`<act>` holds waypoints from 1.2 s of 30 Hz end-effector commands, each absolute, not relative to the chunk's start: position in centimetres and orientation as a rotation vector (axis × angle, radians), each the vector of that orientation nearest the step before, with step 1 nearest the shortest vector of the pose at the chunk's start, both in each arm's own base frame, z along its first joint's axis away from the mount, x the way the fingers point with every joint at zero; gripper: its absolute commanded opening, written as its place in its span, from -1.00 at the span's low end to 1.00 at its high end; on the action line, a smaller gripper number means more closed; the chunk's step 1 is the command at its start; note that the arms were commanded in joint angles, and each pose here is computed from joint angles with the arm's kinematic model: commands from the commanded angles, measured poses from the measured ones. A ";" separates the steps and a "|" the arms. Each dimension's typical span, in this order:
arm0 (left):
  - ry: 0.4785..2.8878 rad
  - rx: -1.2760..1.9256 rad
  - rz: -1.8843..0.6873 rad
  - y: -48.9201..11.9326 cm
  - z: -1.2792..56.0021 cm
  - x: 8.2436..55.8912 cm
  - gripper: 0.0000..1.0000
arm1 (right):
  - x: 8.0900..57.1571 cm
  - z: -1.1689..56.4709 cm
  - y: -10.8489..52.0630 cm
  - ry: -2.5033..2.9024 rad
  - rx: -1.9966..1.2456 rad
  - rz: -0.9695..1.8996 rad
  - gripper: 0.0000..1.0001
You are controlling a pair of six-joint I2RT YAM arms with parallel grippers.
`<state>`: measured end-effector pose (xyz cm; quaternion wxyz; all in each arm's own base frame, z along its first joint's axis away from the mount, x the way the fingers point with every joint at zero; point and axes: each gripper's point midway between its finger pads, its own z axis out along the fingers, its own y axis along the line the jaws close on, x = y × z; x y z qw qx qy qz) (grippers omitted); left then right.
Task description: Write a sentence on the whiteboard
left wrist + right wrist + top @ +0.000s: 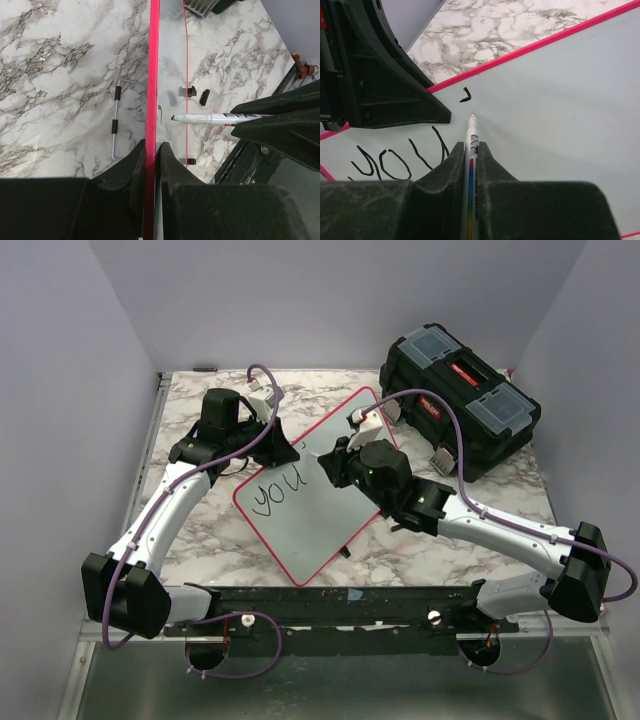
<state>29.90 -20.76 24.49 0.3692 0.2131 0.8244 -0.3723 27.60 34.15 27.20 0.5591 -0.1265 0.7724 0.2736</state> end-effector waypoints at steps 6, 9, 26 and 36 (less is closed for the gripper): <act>2.150 0.614 -0.877 -20.4 22.7 29.5 -1.00 | 28.3 26.2 34.3 1.835 -0.307 0.596 -0.99; 2.149 0.616 -0.879 -20.4 22.7 29.5 -1.00 | 28.2 25.6 34.3 1.847 -0.307 0.590 -0.99; 2.147 0.618 -0.881 -20.5 22.7 29.5 -1.00 | 26.6 21.6 31.7 1.953 -0.287 0.543 -0.99; 2.148 0.617 -0.878 -20.4 22.7 29.5 -1.00 | 26.5 22.0 32.1 1.956 -0.289 0.569 -0.99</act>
